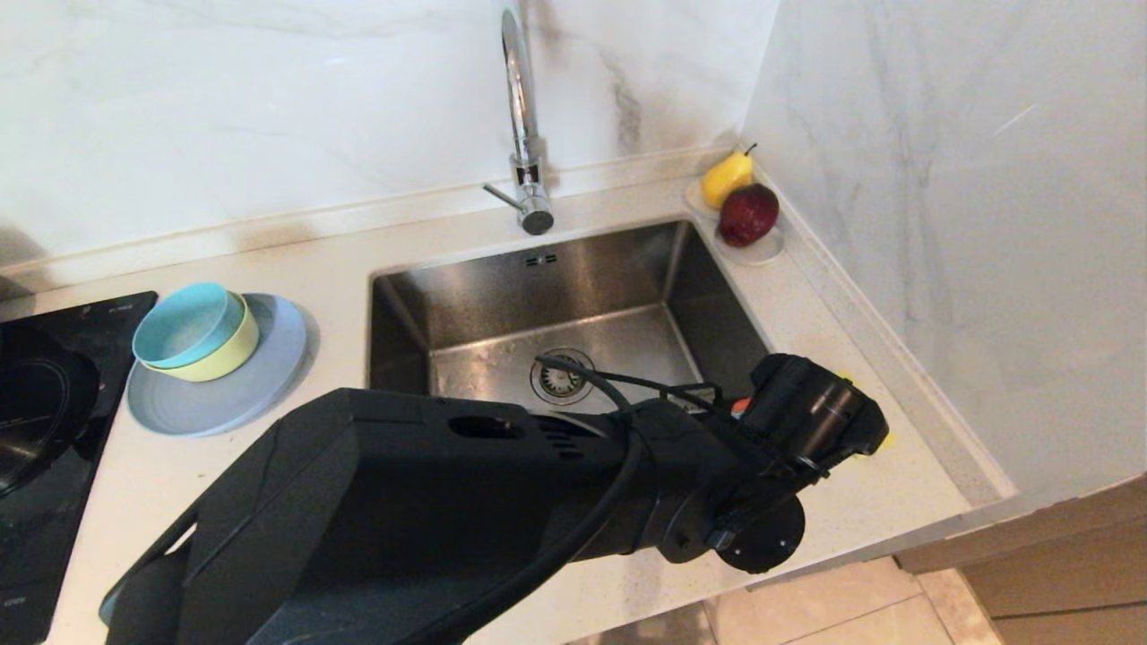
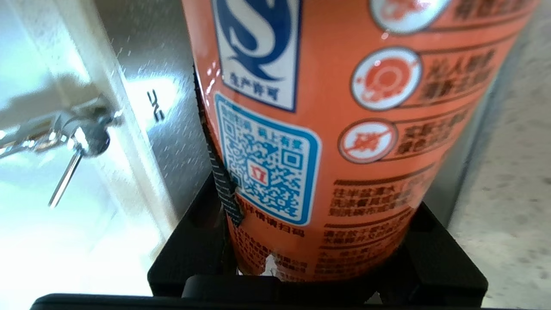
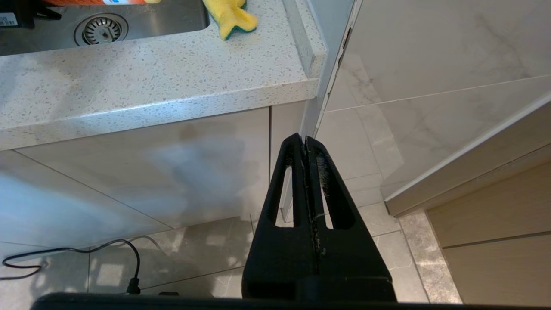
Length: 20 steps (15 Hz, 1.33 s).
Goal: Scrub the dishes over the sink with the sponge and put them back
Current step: Squeeze it onto the sponge
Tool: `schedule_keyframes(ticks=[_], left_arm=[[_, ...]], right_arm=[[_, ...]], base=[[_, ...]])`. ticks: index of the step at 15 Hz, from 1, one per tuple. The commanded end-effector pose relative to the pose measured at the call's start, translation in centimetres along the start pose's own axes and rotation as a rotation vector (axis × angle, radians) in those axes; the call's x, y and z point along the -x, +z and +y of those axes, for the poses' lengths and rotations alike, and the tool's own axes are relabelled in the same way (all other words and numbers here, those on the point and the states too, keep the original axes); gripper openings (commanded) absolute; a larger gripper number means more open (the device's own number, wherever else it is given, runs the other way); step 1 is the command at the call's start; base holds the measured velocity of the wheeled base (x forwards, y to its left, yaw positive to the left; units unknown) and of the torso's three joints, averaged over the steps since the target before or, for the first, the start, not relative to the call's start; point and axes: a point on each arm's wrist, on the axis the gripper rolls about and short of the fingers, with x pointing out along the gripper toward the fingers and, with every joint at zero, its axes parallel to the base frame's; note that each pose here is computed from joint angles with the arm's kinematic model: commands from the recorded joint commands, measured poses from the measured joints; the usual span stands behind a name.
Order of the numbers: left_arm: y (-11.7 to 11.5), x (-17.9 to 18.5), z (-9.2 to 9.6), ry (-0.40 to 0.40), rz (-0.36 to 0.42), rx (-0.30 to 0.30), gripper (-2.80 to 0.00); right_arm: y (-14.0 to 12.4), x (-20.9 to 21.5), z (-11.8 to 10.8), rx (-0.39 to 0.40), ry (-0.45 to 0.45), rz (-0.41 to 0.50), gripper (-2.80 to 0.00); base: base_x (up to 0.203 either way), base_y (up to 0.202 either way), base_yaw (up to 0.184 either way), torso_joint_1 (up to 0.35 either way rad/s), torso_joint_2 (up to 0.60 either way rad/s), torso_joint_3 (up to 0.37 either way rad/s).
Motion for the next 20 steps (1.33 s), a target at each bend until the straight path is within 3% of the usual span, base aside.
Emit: schedule_keyframes(ticks=[1, 8, 12, 20], left_arm=[[0.1, -0.4, -0.7, 0.007, 0.025, -0.021, -2.8], [0.6, -1.3, -1.8, 0.03, 0.034, -0.007, -2.8], [1.6, -2.0, -2.2, 0.075, -0.002, 0.039, -2.8], [1.7, -2.5, -2.3, 0.086, -0.001, -0.001, -2.8]], right_arm=[[0.0, 0.0, 0.0, 0.001, 0.0, -0.001, -2.8], [0.0, 0.0, 0.0, 0.001, 0.0, -0.001, -2.8], [0.0, 0.0, 0.0, 0.001, 0.0, -0.001, -2.8], [0.0, 0.0, 0.0, 0.001, 0.0, -0.001, -2.8]], base=[[0.0, 0.0, 0.0, 0.0, 0.0, 0.0], [0.0, 0.0, 0.0, 0.0, 0.0, 0.0], [0.0, 0.0, 0.0, 0.0, 0.0, 0.0], [0.0, 0.0, 0.0, 0.0, 0.0, 0.0]])
